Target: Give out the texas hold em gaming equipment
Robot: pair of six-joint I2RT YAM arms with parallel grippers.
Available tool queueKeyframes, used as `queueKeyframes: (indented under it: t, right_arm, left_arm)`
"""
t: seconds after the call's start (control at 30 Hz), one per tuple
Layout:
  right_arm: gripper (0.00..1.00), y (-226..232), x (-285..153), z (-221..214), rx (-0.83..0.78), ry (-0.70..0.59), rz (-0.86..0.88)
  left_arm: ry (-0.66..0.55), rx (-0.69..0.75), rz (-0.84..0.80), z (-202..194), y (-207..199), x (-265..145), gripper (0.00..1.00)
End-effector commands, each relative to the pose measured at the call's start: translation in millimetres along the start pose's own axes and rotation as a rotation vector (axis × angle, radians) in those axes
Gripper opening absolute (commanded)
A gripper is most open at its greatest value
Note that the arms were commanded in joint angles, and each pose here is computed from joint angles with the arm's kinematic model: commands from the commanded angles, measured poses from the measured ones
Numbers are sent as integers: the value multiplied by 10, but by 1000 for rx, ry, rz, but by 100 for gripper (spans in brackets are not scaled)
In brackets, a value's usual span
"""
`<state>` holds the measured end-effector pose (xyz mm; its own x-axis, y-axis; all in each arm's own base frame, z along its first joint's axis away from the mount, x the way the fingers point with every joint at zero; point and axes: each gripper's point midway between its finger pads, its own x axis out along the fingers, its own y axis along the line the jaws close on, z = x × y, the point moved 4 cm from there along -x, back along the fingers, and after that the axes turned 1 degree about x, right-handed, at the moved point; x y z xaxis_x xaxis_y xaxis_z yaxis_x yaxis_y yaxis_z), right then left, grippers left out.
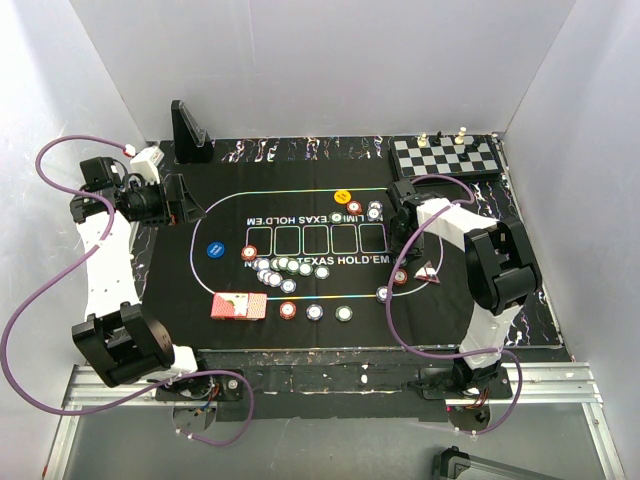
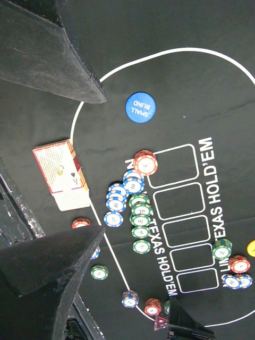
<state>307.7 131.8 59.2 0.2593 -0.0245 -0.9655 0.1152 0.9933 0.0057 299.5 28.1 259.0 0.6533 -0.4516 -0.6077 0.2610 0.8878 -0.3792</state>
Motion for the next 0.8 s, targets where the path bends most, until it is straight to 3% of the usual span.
queueKeyframes:
  t: [0.0,0.23,0.4,0.5,0.77]
  right_arm:
    - [11,-267,-25,-76,26,1,-107]
    - [13,-311,-76,-78,24,6,-132]
    - [43,-329,-128,-77,23,14,-146]
    - [55,-319,-217,-41,33,-5,-139]
    - [69,-219,-734,220,60,-125,-49]
  left_arm:
    - [-30,34,-5,63,-70,-92,100]
    - [-19,31,-12,28,-69,-73,100]
    - [-13,29,-32,37,-90,-9,100]
    - [3,66,-25,66,-158,75,100]
    - [75,191,-50,119,-481,528,100]
